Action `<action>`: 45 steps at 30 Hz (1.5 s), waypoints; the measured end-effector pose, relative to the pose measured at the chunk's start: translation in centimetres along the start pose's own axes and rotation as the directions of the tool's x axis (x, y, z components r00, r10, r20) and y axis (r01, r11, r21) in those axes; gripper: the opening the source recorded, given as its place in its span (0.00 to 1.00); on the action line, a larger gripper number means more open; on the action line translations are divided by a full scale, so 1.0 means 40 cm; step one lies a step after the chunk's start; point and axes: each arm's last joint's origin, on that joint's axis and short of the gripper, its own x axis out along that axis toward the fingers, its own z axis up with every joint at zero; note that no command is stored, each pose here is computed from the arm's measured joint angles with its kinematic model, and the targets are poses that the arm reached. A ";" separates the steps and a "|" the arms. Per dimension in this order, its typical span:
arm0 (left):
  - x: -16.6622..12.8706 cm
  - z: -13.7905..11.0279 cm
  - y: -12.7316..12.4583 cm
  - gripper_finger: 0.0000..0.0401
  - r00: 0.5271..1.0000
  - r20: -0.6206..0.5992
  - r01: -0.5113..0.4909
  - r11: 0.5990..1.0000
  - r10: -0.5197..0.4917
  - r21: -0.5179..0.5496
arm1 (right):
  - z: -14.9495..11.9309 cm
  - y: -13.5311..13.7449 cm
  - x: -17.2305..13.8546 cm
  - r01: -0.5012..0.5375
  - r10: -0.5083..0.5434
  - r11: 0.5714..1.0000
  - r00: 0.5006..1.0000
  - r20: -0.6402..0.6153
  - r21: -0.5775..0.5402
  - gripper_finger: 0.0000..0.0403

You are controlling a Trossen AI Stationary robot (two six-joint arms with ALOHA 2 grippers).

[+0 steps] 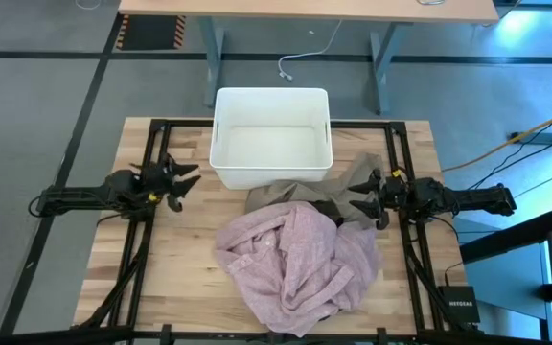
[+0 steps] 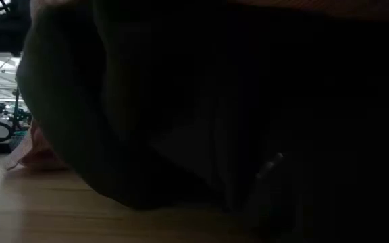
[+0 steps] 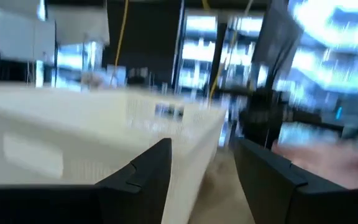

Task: Sort clothes
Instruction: Put the pink polo shirt into the white bin

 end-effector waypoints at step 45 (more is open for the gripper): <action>0.122 0.194 -0.081 0.42 0.946 0.259 0.208 0.978 -0.193 -0.031 | 0.260 0.284 0.292 -0.357 0.162 0.922 0.704 -0.692 -0.147 0.60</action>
